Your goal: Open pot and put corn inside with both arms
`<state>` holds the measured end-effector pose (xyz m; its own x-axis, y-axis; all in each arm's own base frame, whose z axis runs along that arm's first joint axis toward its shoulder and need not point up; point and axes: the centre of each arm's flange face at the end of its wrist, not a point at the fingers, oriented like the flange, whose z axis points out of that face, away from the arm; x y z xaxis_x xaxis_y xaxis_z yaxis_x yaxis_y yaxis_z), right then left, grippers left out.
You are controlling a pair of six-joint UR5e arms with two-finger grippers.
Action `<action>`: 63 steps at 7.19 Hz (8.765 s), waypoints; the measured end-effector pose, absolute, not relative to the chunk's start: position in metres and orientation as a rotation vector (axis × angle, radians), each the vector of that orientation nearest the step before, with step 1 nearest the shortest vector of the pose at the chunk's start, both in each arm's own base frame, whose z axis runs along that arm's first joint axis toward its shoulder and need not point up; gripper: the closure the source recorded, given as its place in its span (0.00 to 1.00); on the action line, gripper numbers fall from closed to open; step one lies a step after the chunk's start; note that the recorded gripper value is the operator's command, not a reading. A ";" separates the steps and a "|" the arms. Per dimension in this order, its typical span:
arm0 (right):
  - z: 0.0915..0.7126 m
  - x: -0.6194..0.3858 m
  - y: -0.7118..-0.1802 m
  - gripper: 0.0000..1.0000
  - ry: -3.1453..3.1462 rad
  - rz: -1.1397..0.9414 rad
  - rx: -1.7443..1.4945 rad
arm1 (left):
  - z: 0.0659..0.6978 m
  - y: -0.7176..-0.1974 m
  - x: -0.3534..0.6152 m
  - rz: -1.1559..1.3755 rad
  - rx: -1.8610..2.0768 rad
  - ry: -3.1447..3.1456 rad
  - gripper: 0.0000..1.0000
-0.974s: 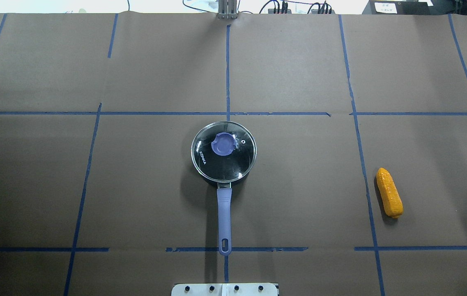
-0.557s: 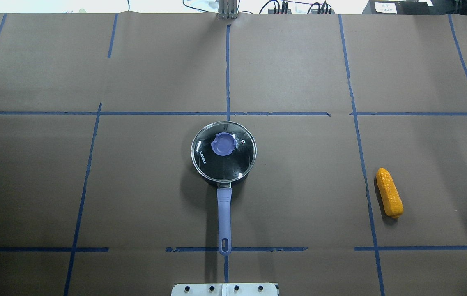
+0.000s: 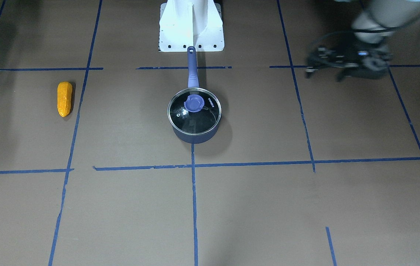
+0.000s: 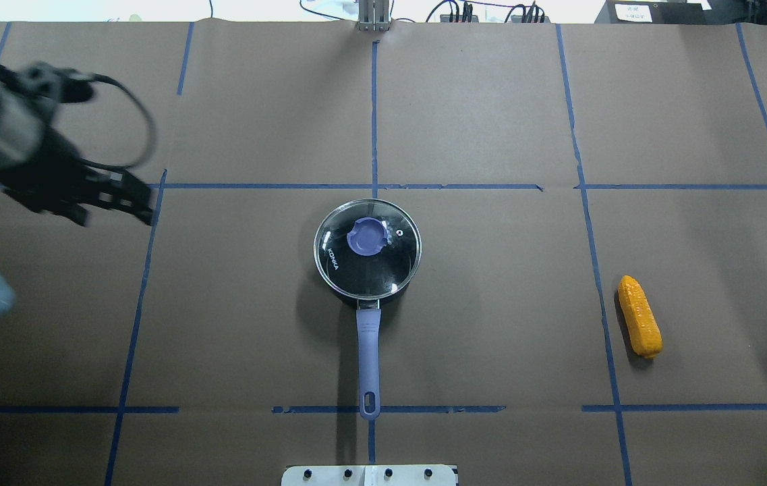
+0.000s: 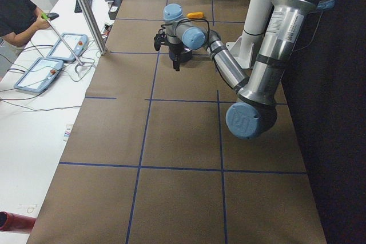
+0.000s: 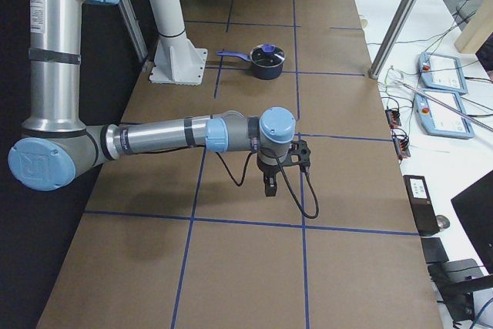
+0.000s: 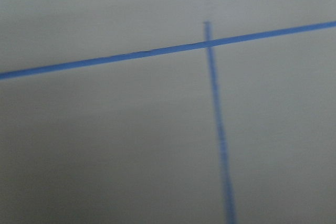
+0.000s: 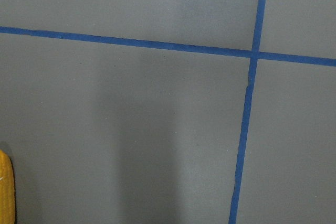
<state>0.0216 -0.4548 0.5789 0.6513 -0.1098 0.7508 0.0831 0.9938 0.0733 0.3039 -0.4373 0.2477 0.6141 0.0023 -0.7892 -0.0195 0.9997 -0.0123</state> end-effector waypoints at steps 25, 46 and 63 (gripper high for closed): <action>0.568 -0.014 -0.461 0.00 -0.865 -0.180 0.018 | 0.244 -0.435 0.387 -0.093 0.119 0.809 1.00; 0.503 -0.333 -0.353 0.47 -0.815 -0.002 -0.019 | 0.339 -0.440 0.346 -0.139 -0.037 0.838 0.00; 0.180 -0.563 -0.425 0.00 -1.058 0.351 -0.079 | 0.323 -0.428 0.284 -0.205 0.017 0.883 0.00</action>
